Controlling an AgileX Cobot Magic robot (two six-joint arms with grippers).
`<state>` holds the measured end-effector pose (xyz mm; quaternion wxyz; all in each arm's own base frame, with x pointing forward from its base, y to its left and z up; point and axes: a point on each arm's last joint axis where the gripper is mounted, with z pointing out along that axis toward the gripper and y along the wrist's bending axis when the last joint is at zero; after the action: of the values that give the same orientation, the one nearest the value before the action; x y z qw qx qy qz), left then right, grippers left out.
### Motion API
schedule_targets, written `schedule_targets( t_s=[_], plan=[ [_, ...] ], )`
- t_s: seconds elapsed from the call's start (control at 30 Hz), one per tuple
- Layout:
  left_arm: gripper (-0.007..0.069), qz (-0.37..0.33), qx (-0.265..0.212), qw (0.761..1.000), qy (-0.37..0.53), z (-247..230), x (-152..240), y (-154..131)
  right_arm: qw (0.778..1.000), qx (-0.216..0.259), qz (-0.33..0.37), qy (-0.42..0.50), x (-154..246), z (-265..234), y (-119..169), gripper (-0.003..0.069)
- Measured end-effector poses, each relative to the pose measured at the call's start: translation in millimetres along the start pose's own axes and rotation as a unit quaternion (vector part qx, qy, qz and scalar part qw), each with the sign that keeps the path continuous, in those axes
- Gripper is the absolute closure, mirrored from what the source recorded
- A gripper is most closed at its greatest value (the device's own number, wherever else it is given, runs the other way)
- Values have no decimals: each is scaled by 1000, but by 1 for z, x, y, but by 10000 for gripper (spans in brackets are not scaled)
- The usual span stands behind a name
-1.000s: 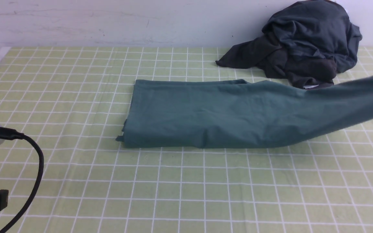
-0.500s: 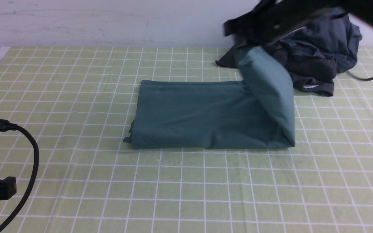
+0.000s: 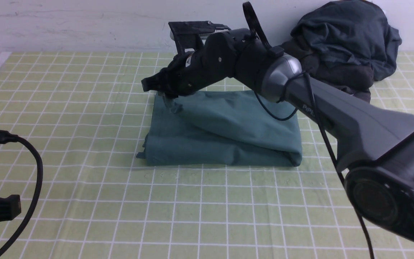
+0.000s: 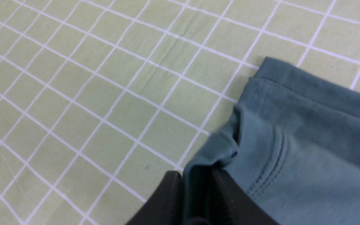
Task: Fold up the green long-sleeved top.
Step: Use the right arm to drag the right edge of the fabric to the left and folds it over the left edge
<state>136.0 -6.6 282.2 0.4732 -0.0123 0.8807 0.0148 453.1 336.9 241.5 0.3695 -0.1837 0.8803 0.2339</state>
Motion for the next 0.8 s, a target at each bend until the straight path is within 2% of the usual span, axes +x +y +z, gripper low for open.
schedule_targets(
  t_s=[0.03,0.1,0.2,0.23,0.3,0.4,0.53,0.57,0.6,0.67,0.7,0.8],
  plan=[
    [628,0,0,1000,0,0,0,0,1000,-1,-1,0,-1,0,0,455],
    [628,0,0,1000,0,0,0,0,1000,-1,-1,2,-1,0,0,414],
    [628,-3,2,1000,1,0,0,0,1000,2,-4,11,0,-1,1,295],
    [628,-4,2,1000,1,0,0,0,1000,1,-8,18,1,-1,0,270],
    [628,-10,6,1000,2,0,0,-1,999,3,-16,39,6,1,-1,265],
    [628,-17,9,1000,4,0,1,-2,998,4,-19,56,16,13,-2,313],
    [628,-22,15,999,-18,-10,0,-1,995,5,-26,93,49,49,-5,521],
    [628,-22,15,999,-18,-10,0,-1,995,5,-27,95,51,50,-5,531],
    [628,-14,18,998,-51,-22,0,2,994,3,-44,105,59,57,-4,610],
    [628,-10,20,997,-70,-29,1,3,993,3,-53,106,57,56,-3,636],
    [628,-3,26,995,-99,-39,8,5,991,4,-79,104,46,43,1,659],
    [628,4,30,990,-141,-48,17,7,991,8,-103,91,20,14,9,669]
  ],
)
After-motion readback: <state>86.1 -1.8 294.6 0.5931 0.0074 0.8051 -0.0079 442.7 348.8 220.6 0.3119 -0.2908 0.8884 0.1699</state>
